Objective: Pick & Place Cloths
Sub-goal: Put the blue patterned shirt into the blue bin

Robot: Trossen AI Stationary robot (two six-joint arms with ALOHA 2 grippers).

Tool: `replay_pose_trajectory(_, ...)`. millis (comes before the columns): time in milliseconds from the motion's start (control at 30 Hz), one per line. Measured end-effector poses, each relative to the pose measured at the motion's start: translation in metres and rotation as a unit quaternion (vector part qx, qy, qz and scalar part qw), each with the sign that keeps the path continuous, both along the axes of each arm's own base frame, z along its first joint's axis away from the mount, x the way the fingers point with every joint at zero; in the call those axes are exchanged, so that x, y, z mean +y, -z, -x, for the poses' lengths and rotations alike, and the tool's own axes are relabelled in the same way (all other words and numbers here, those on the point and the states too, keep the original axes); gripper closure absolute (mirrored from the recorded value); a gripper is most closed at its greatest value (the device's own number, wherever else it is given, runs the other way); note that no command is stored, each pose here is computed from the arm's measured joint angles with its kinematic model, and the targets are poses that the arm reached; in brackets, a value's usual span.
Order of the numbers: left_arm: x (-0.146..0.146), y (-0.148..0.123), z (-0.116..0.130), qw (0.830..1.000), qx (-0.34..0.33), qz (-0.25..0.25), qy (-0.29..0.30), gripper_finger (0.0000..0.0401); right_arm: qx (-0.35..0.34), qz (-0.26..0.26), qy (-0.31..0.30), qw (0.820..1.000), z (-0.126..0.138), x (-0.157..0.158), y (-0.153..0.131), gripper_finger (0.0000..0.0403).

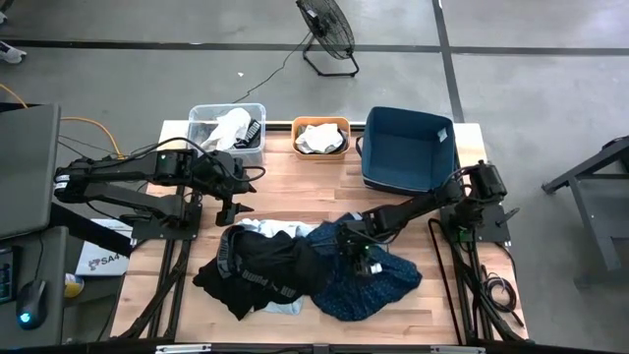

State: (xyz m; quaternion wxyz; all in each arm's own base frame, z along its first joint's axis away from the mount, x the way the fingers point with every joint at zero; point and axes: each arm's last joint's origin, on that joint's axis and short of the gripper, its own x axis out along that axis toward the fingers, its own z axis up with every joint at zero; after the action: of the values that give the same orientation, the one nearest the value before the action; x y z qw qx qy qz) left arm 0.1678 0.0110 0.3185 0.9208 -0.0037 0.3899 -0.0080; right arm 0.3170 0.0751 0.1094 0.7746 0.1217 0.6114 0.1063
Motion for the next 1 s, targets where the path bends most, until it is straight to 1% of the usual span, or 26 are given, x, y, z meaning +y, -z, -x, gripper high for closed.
replay_pose_trajectory(67, 0.0, 0.0, 0.0, 1.0, 0.0, -0.002, -0.002, 0.0141, 0.006, -0.012, 0.011, 1.0, 0.002, 0.0, -0.004, 0.0393)
replay_pose_trajectory(133, 0.0, 0.0, 0.0, 1.0, 0.0, -0.004, -0.003, 0.0141, -0.004, -0.01, 0.022, 1.0, 0.005, 0.0, -0.017, 0.0395)
replay_pose_trajectory(267, 0.0, 0.0, 0.0, 1.0, 0.0, -0.004, -0.004, 0.0141, -0.025, 0.036, 0.055, 0.998, 0.018, -0.003, -0.046, 0.0395)
replay_pose_trajectory(333, 0.0, 0.0, 0.0, 1.0, -0.001, -0.004, -0.004, 0.0141, -0.057, 0.061, 0.075, 0.994, 0.024, -0.005, -0.067, 0.0395)
replay_pose_trajectory(433, 0.0, 0.0, 0.0, 1.0, -0.002, -0.005, -0.005, 0.0141, -0.085, 0.093, 0.104, 0.986, 0.039, -0.007, -0.093, 0.0395)
replay_pose_trajectory(533, 0.0, -0.001, -0.001, 1.0, -0.004, -0.006, -0.006, 0.0141, -0.137, 0.114, 0.123, 0.976, 0.051, -0.008, -0.119, 0.0395)
replay_pose_trajectory(633, 0.0, -0.001, -0.001, 1.0, -0.006, -0.006, -0.006, 0.0141, -0.194, 0.135, 0.144, 0.961, 0.064, -0.01, -0.143, 0.0395)
replay_pose_trajectory(800, 0.0, -0.001, -0.001, 1.0, -0.009, -0.006, -0.005, 0.0141, -0.282, 0.182, 0.181, 0.924, 0.084, -0.015, -0.176, 0.0395)
replay_pose_trajectory(933, 0.001, -0.001, -0.001, 1.0, -0.009, -0.006, -0.006, 0.0141, -0.357, 0.216, 0.203, 0.886, 0.099, -0.018, -0.2, 0.0395)
replay_pose_trajectory(1000, 0.001, -0.001, -0.001, 1.0, -0.01, -0.006, -0.006, 0.0141, -0.395, 0.237, 0.211, 0.862, 0.105, -0.02, -0.213, 0.0395)
